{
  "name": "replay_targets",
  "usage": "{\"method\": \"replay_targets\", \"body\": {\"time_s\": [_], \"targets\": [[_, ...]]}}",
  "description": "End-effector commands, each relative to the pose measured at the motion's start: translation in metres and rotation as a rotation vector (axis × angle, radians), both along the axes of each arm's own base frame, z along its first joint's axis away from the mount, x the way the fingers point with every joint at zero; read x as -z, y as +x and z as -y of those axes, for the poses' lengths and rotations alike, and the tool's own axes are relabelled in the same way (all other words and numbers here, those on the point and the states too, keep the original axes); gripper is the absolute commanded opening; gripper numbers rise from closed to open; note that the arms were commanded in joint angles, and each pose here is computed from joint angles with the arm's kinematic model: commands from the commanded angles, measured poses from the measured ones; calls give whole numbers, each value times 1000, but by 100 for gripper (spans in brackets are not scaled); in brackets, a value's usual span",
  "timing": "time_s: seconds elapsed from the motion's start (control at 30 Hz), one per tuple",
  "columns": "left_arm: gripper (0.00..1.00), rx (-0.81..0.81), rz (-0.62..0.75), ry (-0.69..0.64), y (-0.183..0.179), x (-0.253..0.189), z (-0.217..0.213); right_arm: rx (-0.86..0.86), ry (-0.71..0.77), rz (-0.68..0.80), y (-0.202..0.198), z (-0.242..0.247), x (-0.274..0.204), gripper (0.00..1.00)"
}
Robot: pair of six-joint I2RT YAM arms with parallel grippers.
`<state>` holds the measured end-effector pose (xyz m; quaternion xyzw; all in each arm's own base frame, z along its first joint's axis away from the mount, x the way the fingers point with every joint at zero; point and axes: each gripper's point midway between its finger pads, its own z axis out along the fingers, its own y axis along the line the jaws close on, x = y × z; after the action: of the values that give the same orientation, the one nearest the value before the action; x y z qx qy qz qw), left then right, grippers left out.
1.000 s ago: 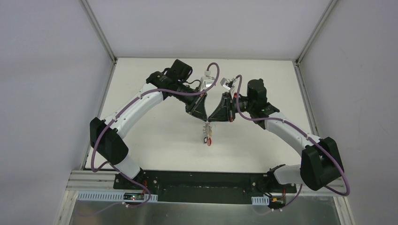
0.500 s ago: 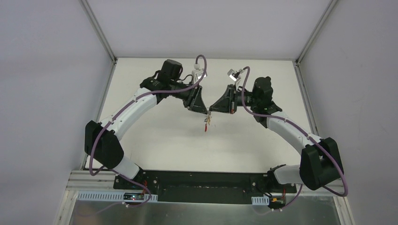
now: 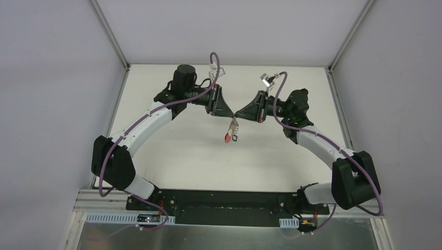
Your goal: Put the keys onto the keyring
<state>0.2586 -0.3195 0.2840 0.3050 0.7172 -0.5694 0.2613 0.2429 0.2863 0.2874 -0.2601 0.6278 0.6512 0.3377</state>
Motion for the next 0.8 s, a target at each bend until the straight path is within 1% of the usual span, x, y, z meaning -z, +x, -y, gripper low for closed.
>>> {"method": "replay_targets", "body": {"time_s": [0.0, 0.1, 0.33, 0.4, 0.47, 0.53, 0.77], "targets": [[27, 27, 25, -98, -2, -27, 3, 13, 59, 63, 2, 2, -18, 0], [26, 37, 9, -103, -3, -26, 4, 27, 65, 56, 5, 4, -18, 0], [29, 48, 4, -118, -7, -26, 4, 55, 67, 49, 11, 8, -17, 0], [26, 50, 1, -124, -8, -27, 4, 59, 69, 51, 11, 9, -17, 0], [18, 56, -3, -134, -8, -28, 5, 68, 70, 49, 13, 10, -16, 0], [13, 61, -9, -146, -8, -30, 6, 76, 70, 49, 15, 11, -16, 0], [7, 67, -17, -159, -9, -32, 6, 98, 72, 40, 19, 15, -15, 0]]}}
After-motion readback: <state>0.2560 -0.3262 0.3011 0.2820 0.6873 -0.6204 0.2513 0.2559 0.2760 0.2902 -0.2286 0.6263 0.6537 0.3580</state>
